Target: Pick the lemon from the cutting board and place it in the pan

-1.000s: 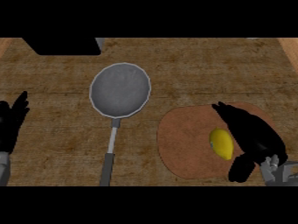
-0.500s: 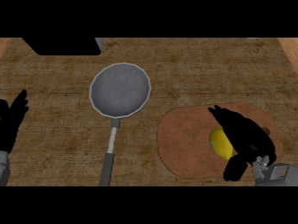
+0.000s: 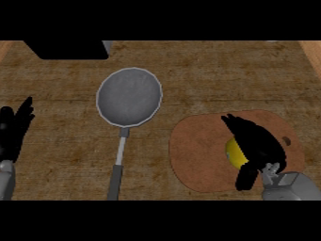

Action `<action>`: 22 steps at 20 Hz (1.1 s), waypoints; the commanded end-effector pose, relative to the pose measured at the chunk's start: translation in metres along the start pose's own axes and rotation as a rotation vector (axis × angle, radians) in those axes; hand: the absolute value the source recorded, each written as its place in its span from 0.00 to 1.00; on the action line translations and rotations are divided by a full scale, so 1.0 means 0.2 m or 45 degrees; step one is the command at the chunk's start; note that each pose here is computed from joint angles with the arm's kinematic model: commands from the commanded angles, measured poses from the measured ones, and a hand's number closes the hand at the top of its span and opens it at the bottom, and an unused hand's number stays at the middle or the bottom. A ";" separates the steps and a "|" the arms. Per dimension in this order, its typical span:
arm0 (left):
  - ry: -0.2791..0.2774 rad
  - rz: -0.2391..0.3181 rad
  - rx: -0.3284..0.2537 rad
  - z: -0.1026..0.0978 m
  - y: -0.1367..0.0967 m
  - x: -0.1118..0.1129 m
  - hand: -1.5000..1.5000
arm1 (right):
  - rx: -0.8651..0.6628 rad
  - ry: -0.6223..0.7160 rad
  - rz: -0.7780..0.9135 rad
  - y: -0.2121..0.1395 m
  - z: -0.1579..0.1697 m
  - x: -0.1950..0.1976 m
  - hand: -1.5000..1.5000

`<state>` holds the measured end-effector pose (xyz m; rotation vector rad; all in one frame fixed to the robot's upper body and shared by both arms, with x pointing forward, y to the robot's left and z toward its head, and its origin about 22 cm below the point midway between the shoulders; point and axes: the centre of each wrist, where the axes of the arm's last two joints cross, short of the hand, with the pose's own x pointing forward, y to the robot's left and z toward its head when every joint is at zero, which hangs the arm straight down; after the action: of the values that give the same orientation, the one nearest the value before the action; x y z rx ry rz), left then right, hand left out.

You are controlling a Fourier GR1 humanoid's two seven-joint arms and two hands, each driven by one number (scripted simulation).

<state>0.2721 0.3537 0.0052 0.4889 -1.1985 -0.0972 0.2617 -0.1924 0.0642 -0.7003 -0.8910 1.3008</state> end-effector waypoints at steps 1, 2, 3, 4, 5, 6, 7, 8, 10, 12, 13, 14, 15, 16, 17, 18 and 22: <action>0.010 0.001 -0.013 0.01 0.01 -0.06 0.50 | 0.027 0.035 0.006 0.01 -0.03 -0.03 0.00; 0.005 -0.004 -0.002 0.09 -0.09 0.05 0.50 | 0.026 0.046 0.023 0.06 -0.07 -0.02 0.00; -0.005 0.003 -0.013 0.00 0.03 0.04 0.50 | 0.030 0.055 0.035 0.00 -0.03 -0.06 0.00; -0.005 -0.009 -0.010 0.04 -0.01 0.09 0.50 | 0.034 0.056 0.031 0.08 -0.05 0.03 0.00; 0.003 0.014 -0.012 -0.02 -0.04 -0.04 0.50 | 0.034 0.063 0.017 0.05 -0.10 -0.02 0.00; 0.013 0.018 0.004 -0.02 0.02 0.00 0.50 | 0.040 0.024 0.076 0.06 -0.14 -0.02 1.00; -0.005 -0.010 0.006 -0.04 0.00 0.08 0.50 | -0.011 -0.044 0.103 0.08 -0.09 -0.04 1.00; 0.005 -0.002 0.000 0.03 0.02 0.09 0.50 | -0.056 -0.061 0.151 0.09 -0.03 0.01 1.00; -0.011 -0.008 -0.008 -0.02 0.06 0.04 0.50 | -0.122 -0.034 0.206 0.06 -0.08 -0.12 1.00; 0.006 0.001 0.001 0.15 -0.07 -0.05 0.50 | -0.128 -0.022 0.187 0.09 -0.09 -0.06 1.00; -0.001 0.012 0.006 0.03 0.01 -0.06 0.50 | -0.150 -0.032 0.199 0.08 -0.10 -0.12 1.00; 0.005 -0.029 0.018 0.01 0.11 0.05 0.50 | -0.141 -0.034 0.174 0.10 -0.11 -0.06 1.00; -0.022 -0.004 0.008 -0.01 0.13 -0.03 0.50 | -0.158 -0.030 0.187 0.06 -0.06 -0.09 1.00; 0.007 -0.005 -0.011 0.01 -0.03 0.10 0.50 | -0.171 -0.039 0.168 0.09 -0.09 -0.06 1.00; 0.008 -0.003 0.011 -0.02 0.00 0.04 0.50 | -0.143 -0.107 0.194 0.05 -0.08 -0.08 1.00; -0.017 0.001 -0.029 0.00 0.02 0.09 0.50 | -0.145 -0.150 0.208 -0.04 -0.21 -0.20 1.00; -0.027 0.002 -0.029 0.03 -0.09 0.00 0.50 | -0.134 -0.337 0.295 -0.15 -0.32 -0.37 1.00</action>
<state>0.2752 0.3465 0.0105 0.4826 -1.2048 -0.1088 0.3038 -0.2381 0.0402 -0.7844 -1.0540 1.5041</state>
